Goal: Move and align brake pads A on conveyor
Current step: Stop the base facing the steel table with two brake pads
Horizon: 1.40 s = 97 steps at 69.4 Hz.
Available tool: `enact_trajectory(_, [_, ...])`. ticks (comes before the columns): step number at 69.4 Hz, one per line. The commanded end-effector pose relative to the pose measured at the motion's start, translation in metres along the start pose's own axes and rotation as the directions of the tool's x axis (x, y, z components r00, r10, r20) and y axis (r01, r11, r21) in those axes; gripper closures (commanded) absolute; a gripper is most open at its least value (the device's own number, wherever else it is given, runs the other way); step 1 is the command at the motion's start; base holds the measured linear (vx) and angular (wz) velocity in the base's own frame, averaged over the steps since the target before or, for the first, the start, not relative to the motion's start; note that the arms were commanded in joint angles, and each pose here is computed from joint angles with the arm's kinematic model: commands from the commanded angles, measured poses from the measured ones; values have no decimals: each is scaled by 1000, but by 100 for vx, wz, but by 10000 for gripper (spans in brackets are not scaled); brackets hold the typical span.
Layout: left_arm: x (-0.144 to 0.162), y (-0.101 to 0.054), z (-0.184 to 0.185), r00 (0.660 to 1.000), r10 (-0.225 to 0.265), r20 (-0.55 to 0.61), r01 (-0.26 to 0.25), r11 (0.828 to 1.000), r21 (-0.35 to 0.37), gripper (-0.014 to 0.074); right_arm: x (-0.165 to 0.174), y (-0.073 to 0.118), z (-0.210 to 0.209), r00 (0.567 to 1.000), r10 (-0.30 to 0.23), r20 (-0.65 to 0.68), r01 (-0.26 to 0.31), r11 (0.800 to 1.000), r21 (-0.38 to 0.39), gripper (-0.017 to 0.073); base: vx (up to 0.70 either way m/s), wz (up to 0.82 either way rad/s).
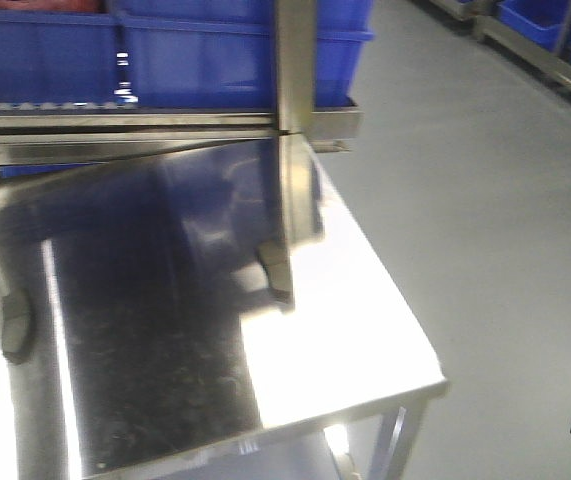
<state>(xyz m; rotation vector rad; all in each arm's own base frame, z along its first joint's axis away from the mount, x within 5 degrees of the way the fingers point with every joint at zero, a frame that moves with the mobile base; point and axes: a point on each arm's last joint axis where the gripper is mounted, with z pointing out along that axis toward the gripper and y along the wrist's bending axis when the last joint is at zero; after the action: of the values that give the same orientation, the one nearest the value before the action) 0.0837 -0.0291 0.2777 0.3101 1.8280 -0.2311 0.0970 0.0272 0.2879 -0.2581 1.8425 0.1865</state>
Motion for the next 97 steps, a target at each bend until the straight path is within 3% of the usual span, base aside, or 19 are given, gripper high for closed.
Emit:
enact_trajectory(1, [-13,-2,-1,997,5,74,-7,1000,24,599,-16,0,-2,995,-15,98,15,1000,5,568,13,54])
enact_trajectory(46, [-13,-2,-1,997,5,74,-7,1000,24,599,-16,0,-2,995,-15,98,15,1000,5,568,13,33])
enact_trajectory(97, [-13,-2,-1,997,5,74,-7,1000,24,599,-16,0,-2,995,-15,98,15,1000,5,568,1,2])
